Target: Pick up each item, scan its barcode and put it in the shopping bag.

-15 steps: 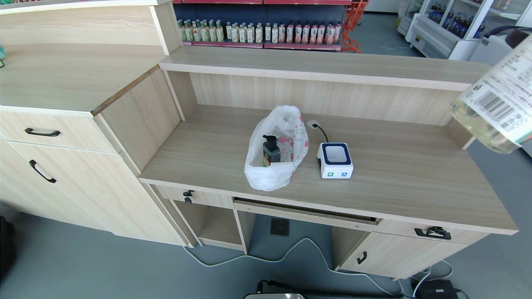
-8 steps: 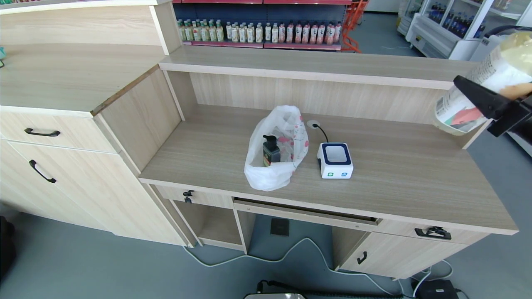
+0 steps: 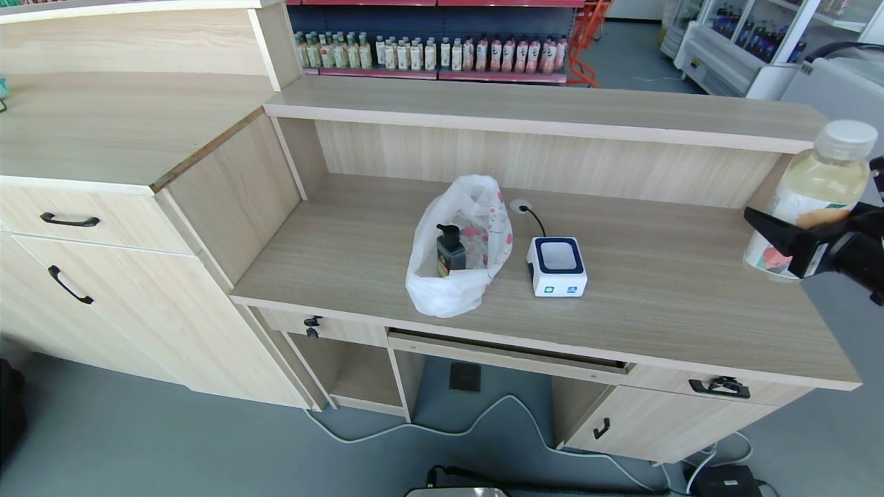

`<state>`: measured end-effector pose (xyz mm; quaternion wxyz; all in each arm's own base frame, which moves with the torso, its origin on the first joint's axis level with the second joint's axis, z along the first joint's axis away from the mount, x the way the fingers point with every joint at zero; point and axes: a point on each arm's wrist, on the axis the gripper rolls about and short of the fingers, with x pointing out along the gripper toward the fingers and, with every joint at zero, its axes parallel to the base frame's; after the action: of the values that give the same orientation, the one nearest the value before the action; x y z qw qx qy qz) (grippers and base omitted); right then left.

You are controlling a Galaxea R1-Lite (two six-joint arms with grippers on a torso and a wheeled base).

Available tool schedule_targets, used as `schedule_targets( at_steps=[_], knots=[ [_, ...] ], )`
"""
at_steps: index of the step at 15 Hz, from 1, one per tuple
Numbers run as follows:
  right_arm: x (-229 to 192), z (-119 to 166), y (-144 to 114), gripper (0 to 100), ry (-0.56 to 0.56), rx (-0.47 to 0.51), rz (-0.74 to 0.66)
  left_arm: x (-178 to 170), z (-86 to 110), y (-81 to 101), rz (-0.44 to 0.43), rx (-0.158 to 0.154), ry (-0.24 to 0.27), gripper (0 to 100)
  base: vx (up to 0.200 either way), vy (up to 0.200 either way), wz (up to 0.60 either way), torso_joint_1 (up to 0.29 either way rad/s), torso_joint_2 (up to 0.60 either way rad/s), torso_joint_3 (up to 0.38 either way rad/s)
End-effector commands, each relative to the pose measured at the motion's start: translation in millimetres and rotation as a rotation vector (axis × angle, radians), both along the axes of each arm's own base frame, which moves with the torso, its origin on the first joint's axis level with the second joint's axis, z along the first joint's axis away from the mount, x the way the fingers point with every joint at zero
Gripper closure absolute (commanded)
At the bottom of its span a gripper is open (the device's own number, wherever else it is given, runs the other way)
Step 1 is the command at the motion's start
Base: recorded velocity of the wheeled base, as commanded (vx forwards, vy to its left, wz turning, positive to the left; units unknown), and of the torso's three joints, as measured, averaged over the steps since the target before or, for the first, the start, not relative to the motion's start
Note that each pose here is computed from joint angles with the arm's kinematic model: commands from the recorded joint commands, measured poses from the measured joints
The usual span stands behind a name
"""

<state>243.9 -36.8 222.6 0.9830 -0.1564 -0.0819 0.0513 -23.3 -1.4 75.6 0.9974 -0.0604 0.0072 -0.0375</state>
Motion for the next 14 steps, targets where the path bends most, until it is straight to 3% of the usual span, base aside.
schedule_targets(
  at_steps=[1, 5, 8, 12, 14],
  knots=[
    [3, -3, -3, 100, 0.008, 0.007, -0.052, 0, 0.0, 0.0, 0.001, -0.001, -0.001, 0, 0.0, 0.0, 0.0, 0.0, 0.0, 0.0],
    [4, -7, -6, 100, 0.021, 0.003, -0.149, 0, 0.0, 0.0, 0.001, -0.001, -0.001, 0, 0.0, 0.0, 0.0, 0.0, 0.0, 0.0],
    [4, -10, -17, 100, 0.043, -0.072, -0.199, 0, 0.0, 0.0, 0.001, -0.001, -0.001, 0, 0.0, 0.0, 0.0, 0.0, 0.0, 0.0],
    [5, -11, -18, 100, 0.092, -0.076, -0.199, 0, 0.0, 0.0, 0.001, -0.001, -0.001, 0, 0.0, 0.0, 0.6, 0.0, 0.0, 0.004],
    [7, -9, -18, 100, 0.084, -0.074, -0.195, 0, 0.0, 0.0, 0.001, -0.001, -0.001, 0, 0.0, 0.0, 0.0, 0.0, 0.0, 0.0]
  ],
)
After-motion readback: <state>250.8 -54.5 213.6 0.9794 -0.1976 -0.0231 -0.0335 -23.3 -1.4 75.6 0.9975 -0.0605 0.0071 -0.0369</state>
